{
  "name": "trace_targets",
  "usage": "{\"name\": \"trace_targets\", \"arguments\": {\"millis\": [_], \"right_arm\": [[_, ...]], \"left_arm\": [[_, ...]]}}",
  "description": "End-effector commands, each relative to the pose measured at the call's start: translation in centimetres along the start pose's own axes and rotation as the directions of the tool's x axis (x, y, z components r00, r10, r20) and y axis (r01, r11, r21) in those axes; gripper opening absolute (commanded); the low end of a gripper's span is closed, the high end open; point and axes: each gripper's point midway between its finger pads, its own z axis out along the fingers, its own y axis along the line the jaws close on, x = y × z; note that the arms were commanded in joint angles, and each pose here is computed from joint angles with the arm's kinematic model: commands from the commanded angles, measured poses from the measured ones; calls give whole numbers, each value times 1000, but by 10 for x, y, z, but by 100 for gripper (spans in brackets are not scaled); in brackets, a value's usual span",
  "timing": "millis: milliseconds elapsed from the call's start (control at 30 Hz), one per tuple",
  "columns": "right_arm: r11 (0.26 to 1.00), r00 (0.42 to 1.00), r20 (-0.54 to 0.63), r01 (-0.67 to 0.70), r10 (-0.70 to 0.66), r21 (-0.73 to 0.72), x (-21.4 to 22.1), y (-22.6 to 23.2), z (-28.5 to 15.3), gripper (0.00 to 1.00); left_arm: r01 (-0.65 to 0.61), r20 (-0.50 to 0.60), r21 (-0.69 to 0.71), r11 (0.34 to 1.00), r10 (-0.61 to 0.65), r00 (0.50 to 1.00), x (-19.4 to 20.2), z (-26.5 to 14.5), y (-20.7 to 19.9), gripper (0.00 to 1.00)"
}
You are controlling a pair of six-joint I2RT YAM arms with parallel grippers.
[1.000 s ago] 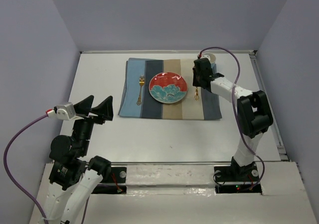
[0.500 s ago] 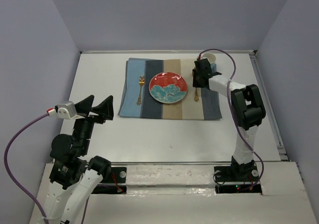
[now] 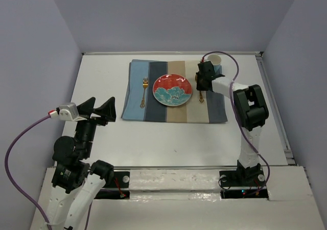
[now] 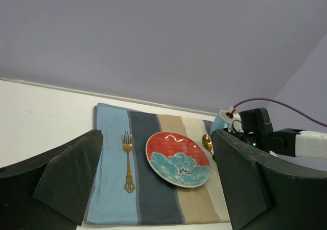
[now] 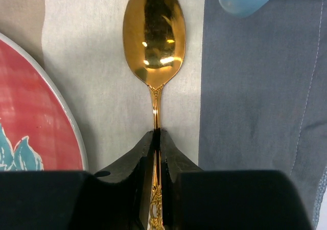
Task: Set the dinner table for one person
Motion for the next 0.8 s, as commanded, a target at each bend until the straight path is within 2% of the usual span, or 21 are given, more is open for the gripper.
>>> {"name": "trace_targets", "arguments": {"millis": [0,33,67,100,233,267,300,333,400,433,467,500,567,600,667,700,767], "right_arm": [[1000,996,90,-24,25,-16,-37,3,-16,19],[999,995,97,-27,29,-20,-40,4,-19,28],[999,995,99,-27,30,-22,-41,3,-23,29],[999,991,127,-36,40,-35,-52,4,-36,36],[994,982,176,-55,72,-99,-69,9,-74,39],[987,970,222,-67,99,-148,-85,13,-102,39],[983,969,223,-69,107,-170,-80,13,-112,44],[966,946,294,-61,136,-250,-99,20,-147,46],[946,925,344,-48,163,-320,-102,24,-180,48],[925,925,341,-29,168,-379,-89,32,-190,52],[906,889,407,-18,208,-422,-101,30,-229,54],[890,870,439,0,224,-455,-101,34,-247,62],[869,867,434,4,244,-496,-79,31,-264,71],[849,823,496,32,276,-527,-85,27,-299,82],[830,806,507,37,304,-557,-69,23,-314,92],[816,766,550,59,333,-575,-69,17,-342,99],[810,762,551,61,340,-584,-51,11,-347,100]], "left_arm": [[-15,31,6,1000,15,999,-8,4,-2,99],[-16,31,5,1000,15,999,-8,5,-1,99],[-16,30,3,1000,16,999,-7,5,-1,99],[-16,28,4,1000,16,999,-7,5,-1,99],[-20,27,-1,1000,20,999,-7,6,0,99],[-20,25,1,1000,20,999,-6,6,0,99],[-22,24,1,1000,22,999,-6,7,0,99],[-22,24,1,1000,22,999,-6,7,0,99],[-24,19,7,1000,23,1000,-4,8,-1,99],[-25,18,6,1000,25,1000,-4,8,-1,99],[-26,19,3,1000,26,999,-4,8,0,99],[-26,17,-1,1000,26,1000,-4,9,1,99],[-28,17,-5,1000,28,999,-4,10,2,99],[-31,15,-6,1000,31,999,-3,10,2,99],[-33,8,-10,999,33,999,-1,11,3,99],[-34,2,-7,999,34,999,1,12,3,99],[-32,22,-2,1000,32,999,-3,14,1,99]]}}
